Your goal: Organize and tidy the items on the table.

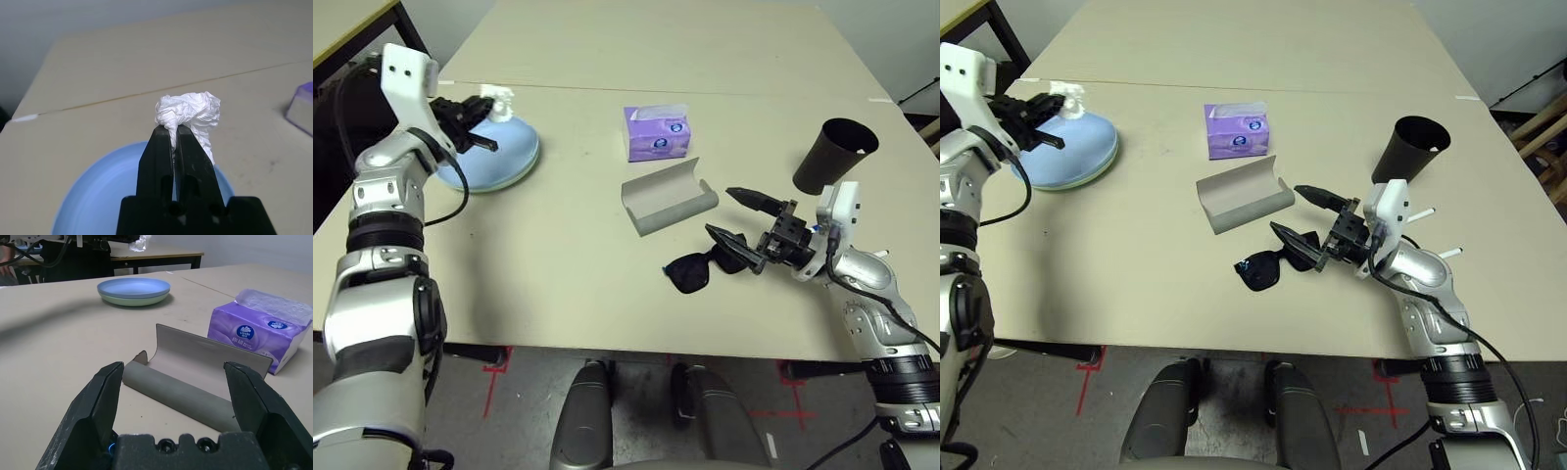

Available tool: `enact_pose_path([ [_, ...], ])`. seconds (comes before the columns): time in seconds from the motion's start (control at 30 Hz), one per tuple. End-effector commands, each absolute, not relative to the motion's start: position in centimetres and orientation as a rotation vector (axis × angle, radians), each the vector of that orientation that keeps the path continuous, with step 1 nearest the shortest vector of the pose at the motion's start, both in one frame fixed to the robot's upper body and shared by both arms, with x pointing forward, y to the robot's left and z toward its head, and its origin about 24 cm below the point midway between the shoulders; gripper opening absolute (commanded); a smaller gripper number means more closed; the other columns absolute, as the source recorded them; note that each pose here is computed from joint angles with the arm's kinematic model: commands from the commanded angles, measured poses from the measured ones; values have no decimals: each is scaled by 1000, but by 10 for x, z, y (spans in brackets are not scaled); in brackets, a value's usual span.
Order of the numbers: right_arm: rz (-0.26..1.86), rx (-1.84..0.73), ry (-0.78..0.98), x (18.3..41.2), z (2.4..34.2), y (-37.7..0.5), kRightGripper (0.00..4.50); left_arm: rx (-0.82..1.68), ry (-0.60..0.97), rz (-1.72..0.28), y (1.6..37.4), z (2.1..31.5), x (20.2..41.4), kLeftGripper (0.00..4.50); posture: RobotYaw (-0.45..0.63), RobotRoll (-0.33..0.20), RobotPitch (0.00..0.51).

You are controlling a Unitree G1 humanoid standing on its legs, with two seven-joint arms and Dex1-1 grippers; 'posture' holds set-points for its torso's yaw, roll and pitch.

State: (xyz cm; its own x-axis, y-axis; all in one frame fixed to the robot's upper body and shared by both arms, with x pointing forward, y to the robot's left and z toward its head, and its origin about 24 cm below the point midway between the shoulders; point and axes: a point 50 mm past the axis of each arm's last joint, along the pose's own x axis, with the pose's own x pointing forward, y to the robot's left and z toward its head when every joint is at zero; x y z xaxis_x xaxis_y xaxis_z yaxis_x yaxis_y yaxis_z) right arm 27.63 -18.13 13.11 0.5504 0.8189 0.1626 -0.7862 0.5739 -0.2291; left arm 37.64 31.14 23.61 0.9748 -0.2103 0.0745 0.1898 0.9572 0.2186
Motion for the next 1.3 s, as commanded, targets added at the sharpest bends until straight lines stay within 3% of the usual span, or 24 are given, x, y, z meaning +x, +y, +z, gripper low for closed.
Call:
enact_pose_path([
  [0.03,955,-135,-252,276,129,-182,4500,223,-65,-168,317,227,377,26,162,0,160],
  [0.07,955,-135,-251,276,129,-183,4500,215,-58,-166,317,225,377,26,162,0,160],
  [0.17,953,-137,-250,275,129,-183,4500,222,-43,-172,317,220,377,759,160,0,160],
  [0.43,953,-137,-250,276,129,-184,4500,215,-49,-205,315,218,376,3892,166,0,158],
  [0.5,953,-137,-250,276,129,-184,4500,209,-59,-225,314,219,376,4471,173,0,156],
  [0.8,964,-141,-253,280,131,-183,4500,123,-152,-535,290,222,367,4471,188,0,155],
  [1.3,981,-158,-257,282,141,-184,4500,277,-50,-1075,257,180,333,4471,181,0,168],
])
